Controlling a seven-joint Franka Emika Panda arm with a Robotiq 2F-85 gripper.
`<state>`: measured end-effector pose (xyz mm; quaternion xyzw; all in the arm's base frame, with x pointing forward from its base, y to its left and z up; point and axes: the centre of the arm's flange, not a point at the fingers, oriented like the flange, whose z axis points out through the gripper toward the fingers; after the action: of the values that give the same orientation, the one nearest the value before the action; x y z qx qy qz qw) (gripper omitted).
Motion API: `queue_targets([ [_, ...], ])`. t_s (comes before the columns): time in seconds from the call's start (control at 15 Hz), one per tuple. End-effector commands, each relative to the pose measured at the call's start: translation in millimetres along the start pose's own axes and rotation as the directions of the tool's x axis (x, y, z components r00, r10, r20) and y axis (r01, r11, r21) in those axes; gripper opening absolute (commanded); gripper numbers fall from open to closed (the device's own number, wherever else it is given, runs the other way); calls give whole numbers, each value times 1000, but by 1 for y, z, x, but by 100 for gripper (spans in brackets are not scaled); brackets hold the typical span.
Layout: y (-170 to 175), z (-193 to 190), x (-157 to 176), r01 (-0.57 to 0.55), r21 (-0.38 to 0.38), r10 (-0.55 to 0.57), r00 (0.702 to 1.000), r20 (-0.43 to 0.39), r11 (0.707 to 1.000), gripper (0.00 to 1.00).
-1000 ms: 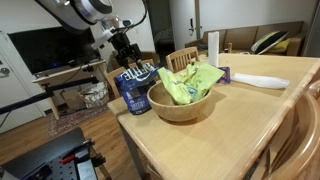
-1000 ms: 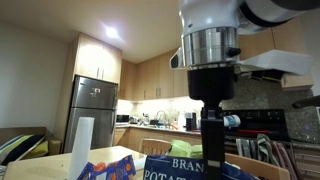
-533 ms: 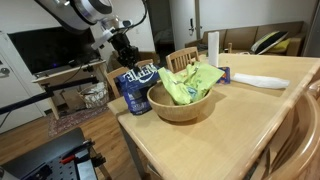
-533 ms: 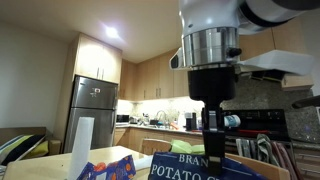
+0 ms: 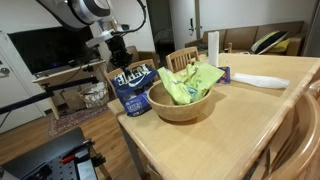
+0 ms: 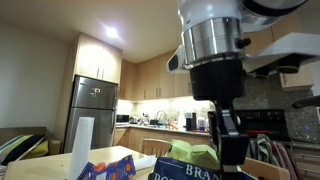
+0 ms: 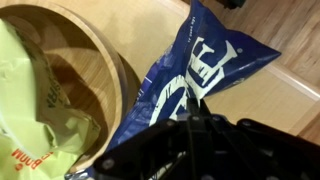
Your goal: Take the blue packet of potato chips out of the bowl and put it on the table
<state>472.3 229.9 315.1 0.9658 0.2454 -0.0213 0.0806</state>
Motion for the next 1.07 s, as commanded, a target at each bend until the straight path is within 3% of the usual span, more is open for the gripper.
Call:
queue_targets([
  [0.0, -4, -37, -18, 53, 73, -53, 999, -1, 996, 0],
  [0.33, 12, -68, -23, 67, 134, -56, 995, -84, 989, 0],
  [0.53, 13, -67, -19, 91, 214, -67, 991, -117, 973, 0],
  [0.67, 12, -54, -15, 110, 252, -89, 992, -92, 961, 0],
  [1.0, 12, -31, -12, 110, 257, -101, 994, -47, 960, 0],
])
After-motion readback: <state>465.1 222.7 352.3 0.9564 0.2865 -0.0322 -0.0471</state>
